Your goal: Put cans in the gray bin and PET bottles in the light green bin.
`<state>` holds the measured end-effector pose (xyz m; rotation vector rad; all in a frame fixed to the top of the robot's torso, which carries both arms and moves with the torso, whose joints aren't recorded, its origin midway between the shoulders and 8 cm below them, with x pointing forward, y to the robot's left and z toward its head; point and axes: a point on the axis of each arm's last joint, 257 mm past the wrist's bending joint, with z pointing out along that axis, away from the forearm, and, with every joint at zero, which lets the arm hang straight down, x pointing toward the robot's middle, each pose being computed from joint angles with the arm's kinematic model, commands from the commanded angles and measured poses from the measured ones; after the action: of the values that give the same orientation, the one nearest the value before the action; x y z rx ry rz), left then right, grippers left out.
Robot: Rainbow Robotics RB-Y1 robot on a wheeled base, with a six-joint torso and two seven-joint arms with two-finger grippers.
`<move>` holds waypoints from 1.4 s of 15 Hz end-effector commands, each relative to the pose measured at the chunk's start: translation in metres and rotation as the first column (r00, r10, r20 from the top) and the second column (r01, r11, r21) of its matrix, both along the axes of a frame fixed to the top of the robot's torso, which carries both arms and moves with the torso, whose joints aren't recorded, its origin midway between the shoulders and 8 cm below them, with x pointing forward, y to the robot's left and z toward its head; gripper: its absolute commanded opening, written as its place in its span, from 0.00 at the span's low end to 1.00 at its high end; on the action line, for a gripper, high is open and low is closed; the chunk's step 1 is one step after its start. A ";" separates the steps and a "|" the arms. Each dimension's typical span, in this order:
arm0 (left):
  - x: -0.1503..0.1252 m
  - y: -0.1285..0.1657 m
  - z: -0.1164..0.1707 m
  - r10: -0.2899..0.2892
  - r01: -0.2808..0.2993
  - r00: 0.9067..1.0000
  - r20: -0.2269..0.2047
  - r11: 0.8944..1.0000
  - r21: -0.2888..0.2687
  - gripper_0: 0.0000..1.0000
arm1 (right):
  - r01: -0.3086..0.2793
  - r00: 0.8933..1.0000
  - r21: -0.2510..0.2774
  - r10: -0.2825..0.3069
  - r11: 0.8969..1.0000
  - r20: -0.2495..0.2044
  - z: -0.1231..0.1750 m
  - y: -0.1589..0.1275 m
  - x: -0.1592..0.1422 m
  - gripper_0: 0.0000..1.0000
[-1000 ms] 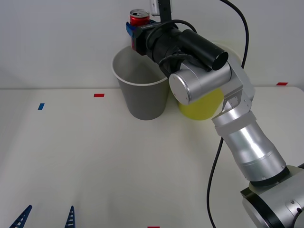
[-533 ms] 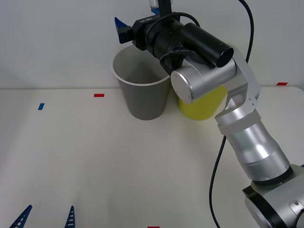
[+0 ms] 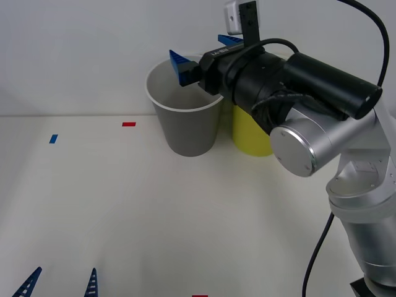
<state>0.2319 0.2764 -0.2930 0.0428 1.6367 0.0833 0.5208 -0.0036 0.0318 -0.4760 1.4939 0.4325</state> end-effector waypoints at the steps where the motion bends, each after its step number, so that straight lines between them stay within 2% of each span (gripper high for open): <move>1: 0.000 0.000 0.000 0.000 0.000 1.000 0.000 1.000 0.000 1.00 | 0.065 0.997 0.006 -0.065 0.998 0.040 -0.013 -0.045 -0.029 1.00; 2: 0.000 0.000 0.000 0.000 0.000 1.000 0.000 1.000 0.000 1.00 | 0.077 0.996 0.037 -0.079 0.996 0.038 -0.015 -0.055 -0.041 1.00; 3: 0.000 0.000 0.000 0.000 0.000 1.000 0.000 1.000 0.000 1.00 | 0.092 0.995 0.046 -0.094 0.995 0.041 -0.016 -0.063 -0.048 1.00; 6: 0.000 0.000 0.000 0.000 0.000 1.000 0.000 1.000 0.000 1.00 | 0.164 0.985 0.034 -0.166 0.986 0.050 -0.029 -0.093 -0.079 1.00; 8: 0.000 0.000 0.000 0.000 0.000 1.000 0.000 1.000 0.000 1.00 | 0.210 0.977 0.023 -0.211 0.977 0.045 -0.050 -0.111 -0.088 1.00; 12: 0.000 0.000 0.000 0.000 0.000 1.000 0.000 1.000 0.000 1.00 | 0.317 0.948 -0.036 -0.317 0.948 0.009 -0.091 -0.143 -0.095 1.00; 13: 0.000 0.000 0.000 0.000 0.000 1.000 0.000 1.000 0.000 1.00 | 0.331 0.943 -0.034 -0.332 0.943 -0.017 -0.100 -0.147 -0.097 1.00; 14: 0.000 0.000 0.000 0.000 0.000 1.000 0.000 1.000 0.000 1.00 | 0.341 0.939 -0.038 -0.342 0.939 -0.029 -0.106 -0.150 -0.099 1.00; 16: 0.000 0.000 0.000 0.000 0.000 1.000 0.000 1.000 0.000 1.00 | 0.373 0.925 -0.061 -0.376 0.926 -0.046 -0.119 -0.160 -0.103 1.00; 19: 0.000 0.000 0.000 0.000 0.000 1.000 0.000 1.000 0.000 1.00 | 0.376 0.923 -0.075 -0.380 0.924 -0.056 -0.127 -0.161 -0.102 1.00; 20: 0.000 0.000 0.000 0.000 0.000 1.000 0.000 1.000 0.000 1.00 | 0.371 0.926 -0.085 -0.376 0.925 -0.042 -0.130 -0.163 -0.097 1.00; 21: 0.000 0.000 0.000 0.000 0.000 1.000 0.000 1.000 0.000 1.00 | 0.366 0.930 -0.094 -0.368 0.926 -0.001 -0.136 -0.164 -0.090 1.00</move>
<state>0.2319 0.2764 -0.2931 0.0428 1.6367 0.0833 0.4231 -0.1655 -0.0989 -0.2255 1.6170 0.0903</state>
